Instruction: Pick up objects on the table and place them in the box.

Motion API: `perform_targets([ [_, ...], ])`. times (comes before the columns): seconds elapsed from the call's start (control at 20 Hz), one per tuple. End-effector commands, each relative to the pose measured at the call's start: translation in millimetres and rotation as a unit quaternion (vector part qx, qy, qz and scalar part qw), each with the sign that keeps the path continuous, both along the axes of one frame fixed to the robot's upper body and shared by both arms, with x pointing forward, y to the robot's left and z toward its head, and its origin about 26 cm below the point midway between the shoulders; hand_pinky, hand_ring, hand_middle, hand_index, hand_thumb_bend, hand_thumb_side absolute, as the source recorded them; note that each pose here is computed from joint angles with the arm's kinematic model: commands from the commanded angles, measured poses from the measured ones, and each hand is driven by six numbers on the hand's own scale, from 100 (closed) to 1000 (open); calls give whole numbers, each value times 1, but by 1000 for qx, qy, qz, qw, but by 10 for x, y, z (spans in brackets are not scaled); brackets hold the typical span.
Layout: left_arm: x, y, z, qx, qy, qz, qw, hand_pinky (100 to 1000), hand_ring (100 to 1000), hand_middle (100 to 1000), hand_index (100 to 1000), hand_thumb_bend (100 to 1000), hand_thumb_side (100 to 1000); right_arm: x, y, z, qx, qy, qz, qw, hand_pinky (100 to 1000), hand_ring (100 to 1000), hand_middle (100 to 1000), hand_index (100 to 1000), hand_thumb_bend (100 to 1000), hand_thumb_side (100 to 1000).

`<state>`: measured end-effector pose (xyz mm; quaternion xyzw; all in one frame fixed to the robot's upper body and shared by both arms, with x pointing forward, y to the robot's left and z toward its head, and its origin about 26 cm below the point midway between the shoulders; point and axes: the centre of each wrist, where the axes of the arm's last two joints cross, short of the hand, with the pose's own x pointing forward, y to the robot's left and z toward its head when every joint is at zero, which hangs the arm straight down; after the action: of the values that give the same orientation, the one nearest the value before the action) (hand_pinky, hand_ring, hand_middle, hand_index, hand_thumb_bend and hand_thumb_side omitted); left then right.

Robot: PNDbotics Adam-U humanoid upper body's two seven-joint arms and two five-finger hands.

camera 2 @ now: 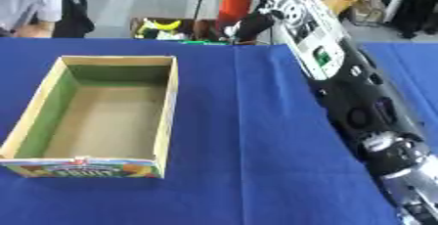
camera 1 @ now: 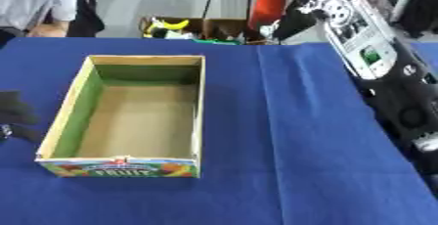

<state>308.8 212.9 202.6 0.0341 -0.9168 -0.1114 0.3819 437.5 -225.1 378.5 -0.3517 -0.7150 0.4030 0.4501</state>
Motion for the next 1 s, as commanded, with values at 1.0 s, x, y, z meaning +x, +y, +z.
perform_targets([
  [1.0, -36, -39, 47, 6, -8, -14, 1000, 492, 593, 580, 734, 100, 998, -519, 1427, -160, 42, -25, 166, 985, 727, 859, 407, 434, 100, 100],
])
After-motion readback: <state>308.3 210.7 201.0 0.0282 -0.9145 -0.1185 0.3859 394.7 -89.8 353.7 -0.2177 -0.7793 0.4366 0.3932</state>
